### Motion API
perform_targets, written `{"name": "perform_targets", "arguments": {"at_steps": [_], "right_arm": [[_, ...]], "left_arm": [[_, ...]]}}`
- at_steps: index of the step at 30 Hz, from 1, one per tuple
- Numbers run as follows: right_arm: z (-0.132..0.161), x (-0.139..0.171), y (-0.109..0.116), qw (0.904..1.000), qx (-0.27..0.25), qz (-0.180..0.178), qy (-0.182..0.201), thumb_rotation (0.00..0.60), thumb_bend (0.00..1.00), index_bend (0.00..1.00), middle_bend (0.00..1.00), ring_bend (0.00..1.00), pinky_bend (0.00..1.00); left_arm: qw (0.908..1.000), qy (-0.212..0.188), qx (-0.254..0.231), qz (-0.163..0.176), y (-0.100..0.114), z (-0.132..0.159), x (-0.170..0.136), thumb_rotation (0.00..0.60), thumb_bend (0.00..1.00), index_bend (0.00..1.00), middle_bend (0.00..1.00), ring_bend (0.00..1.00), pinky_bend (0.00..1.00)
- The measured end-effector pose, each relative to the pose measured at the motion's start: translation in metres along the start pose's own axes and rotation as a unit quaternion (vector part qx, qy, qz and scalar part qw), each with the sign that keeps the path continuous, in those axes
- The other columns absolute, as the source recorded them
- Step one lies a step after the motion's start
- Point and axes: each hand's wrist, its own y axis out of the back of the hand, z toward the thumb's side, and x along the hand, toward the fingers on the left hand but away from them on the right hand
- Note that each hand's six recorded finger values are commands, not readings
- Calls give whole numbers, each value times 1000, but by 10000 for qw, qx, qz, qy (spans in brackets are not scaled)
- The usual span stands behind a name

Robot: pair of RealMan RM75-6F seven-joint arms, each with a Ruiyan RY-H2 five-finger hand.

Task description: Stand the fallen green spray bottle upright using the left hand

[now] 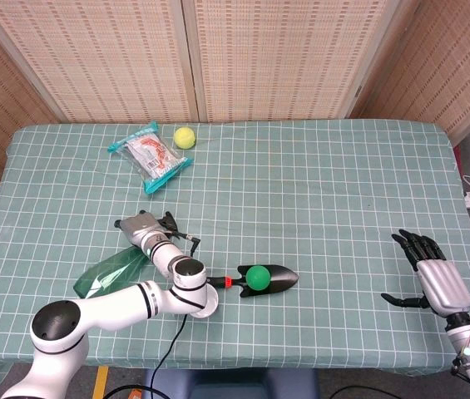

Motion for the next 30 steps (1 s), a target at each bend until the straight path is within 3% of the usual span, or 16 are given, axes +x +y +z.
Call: {"name": "perform_targets", "arguments": {"at_steps": [13,25,30], "right_arm": [[0,0,0,10000,-22,25,-9,600,0,0,0,0,0],[0,0,1,10000,-27,3,12,600,0,0,0,0,0],[0,0,1,10000,-29,7,11,600,0,0,0,0,0]], "left_arm": [[9996,172,225,9,-11,-10,13,600,198,131,244,192,102],[9988,261,348,-217,-37,-18,18,600,206,145,256,204,108],[9993,211,283,-114,-35,-15,18,600,213,169,277,224,115]]}}
